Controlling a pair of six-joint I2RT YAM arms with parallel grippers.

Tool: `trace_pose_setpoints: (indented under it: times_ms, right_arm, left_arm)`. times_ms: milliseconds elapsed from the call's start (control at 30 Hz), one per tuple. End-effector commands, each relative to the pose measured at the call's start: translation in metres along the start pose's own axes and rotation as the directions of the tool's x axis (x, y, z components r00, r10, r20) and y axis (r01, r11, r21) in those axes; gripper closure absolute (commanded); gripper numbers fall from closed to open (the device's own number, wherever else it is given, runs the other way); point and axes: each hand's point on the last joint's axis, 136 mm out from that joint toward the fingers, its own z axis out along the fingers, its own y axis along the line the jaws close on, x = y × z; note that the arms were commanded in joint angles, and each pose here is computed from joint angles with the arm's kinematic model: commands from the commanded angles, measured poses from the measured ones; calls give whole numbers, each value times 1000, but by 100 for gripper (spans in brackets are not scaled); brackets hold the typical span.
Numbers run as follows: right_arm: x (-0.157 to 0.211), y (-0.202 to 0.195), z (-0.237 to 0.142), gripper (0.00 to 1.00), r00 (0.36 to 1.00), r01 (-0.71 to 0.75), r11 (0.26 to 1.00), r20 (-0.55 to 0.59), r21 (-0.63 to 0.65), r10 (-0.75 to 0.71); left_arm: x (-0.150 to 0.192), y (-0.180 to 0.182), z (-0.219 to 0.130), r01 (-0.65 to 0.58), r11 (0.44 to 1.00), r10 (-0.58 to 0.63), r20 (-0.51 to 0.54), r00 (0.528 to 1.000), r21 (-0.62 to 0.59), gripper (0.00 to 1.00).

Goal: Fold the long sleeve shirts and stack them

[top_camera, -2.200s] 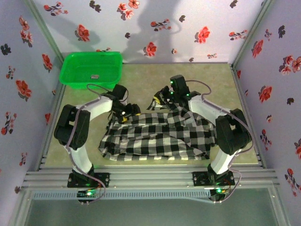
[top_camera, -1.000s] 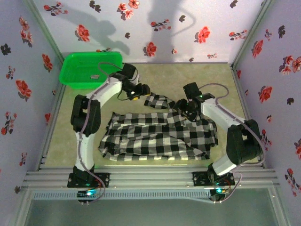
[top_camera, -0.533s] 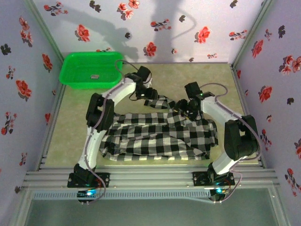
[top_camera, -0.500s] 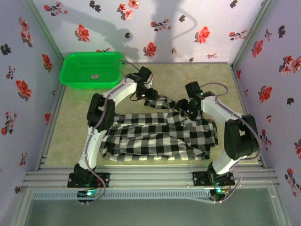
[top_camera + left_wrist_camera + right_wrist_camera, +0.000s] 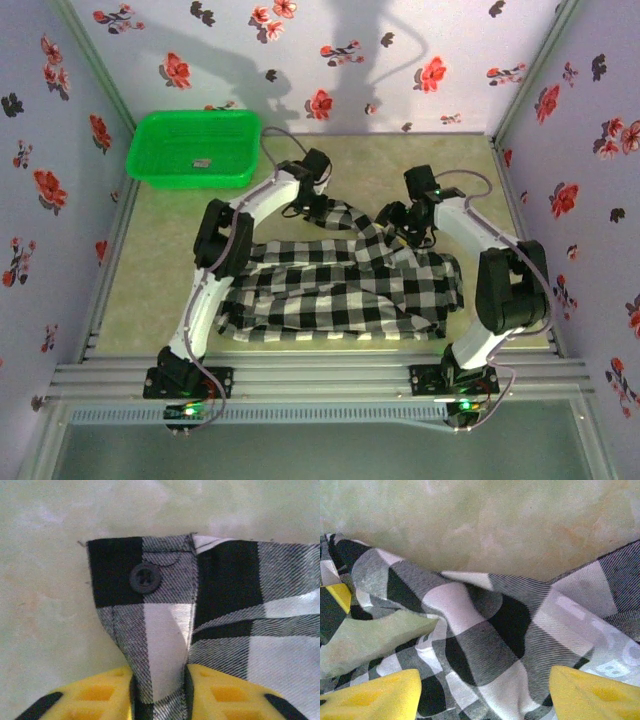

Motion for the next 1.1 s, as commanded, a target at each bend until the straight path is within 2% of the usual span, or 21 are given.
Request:
trace_pose_setpoints:
  times_ms: [0,200,333,367,567,667,733,833,1000,1033,1067]
  right_arm:
    - [-12,14,4,31,1000,-12,999,5,-47,12]
    - [-25,27,14,34,999,-42,995,10,-85,43]
    - [-30,31,22,36,998,-60,994,8,-88,61]
    - [-31,31,23,36,998,-64,994,9,-89,65]
    - [-39,37,30,41,996,-85,991,2,-107,86]
    - [-40,43,35,48,996,-87,989,-17,-124,85]
    - [-41,44,38,52,996,-90,988,-24,-125,88]
    - [-41,42,40,55,995,-94,989,-27,-117,91]
    - [-40,43,34,58,996,-88,988,-15,-129,87]
    - [-41,45,31,59,996,-84,987,-7,-136,84]
    - [-41,46,30,58,996,-83,987,-2,-140,84]
  left_arm:
    - [14,-5,17,-48,999,48,-33,998,-23,85]
    - [-18,-9,-36,-87,994,97,202,975,-58,93]
    - [-29,-30,-92,-150,985,172,447,878,-84,93]
    - [-27,-33,-100,-153,984,178,472,863,-91,93]
    - [-6,-41,-132,-168,975,219,554,803,-142,94]
    - [3,-51,-142,-197,966,256,571,780,-165,94]
    - [15,-63,-143,-298,926,377,569,731,-231,96]
    - [27,-81,-155,-396,862,504,606,615,-316,98]
    - [45,-76,-155,-417,847,528,614,587,-330,100]
    - [49,-76,-157,-430,842,534,623,572,-327,100]
    - [54,-80,-160,-462,825,552,637,538,-325,100]
